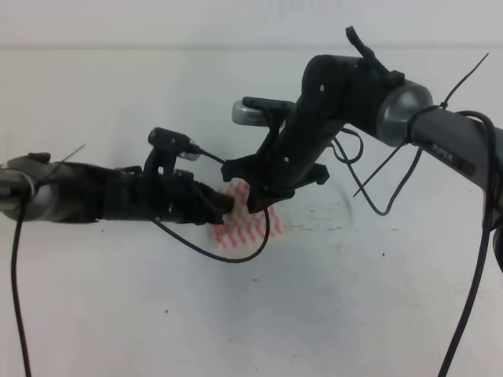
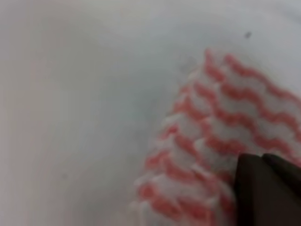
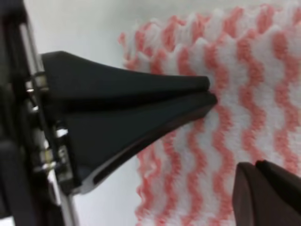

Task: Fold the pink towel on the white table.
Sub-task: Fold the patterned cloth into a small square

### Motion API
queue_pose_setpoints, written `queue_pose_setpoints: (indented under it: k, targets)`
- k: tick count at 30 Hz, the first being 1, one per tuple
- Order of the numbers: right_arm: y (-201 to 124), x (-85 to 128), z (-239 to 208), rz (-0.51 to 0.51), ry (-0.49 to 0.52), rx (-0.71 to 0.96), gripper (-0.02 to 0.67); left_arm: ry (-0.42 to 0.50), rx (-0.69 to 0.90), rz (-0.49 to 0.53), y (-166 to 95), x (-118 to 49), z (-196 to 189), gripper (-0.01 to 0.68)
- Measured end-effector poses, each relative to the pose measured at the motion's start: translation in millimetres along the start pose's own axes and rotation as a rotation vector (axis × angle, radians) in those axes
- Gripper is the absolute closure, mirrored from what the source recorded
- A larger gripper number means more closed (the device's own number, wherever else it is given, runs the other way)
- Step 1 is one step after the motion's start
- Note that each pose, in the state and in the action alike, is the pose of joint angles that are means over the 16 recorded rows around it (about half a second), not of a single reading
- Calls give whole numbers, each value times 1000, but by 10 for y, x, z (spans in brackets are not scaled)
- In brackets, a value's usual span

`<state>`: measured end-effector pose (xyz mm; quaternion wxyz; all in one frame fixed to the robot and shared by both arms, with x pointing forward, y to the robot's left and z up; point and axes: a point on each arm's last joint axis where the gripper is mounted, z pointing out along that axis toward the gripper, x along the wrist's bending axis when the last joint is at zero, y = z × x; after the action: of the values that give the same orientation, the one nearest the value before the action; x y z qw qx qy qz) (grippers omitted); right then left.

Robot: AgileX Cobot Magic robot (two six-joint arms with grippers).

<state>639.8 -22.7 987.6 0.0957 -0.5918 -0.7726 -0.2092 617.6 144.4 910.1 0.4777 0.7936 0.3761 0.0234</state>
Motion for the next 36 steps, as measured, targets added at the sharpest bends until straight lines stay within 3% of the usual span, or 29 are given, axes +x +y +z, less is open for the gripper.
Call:
queue_pose_setpoints:
  k: [8,18,28,36]
  targets:
    - [-3,-9,-6,4,-3,6,665,12,7,-5,-45,53,71,678]
    - [3,1,-60,-5,-9,-9,665,-4,-45,21,102,58,-6,678]
    - [28,50,-327,-43,-38,-86,665,18,-83,35,323,49,-308,678]
    - [22,98,-584,-77,-63,-145,665,86,-74,48,443,-21,-572,678]
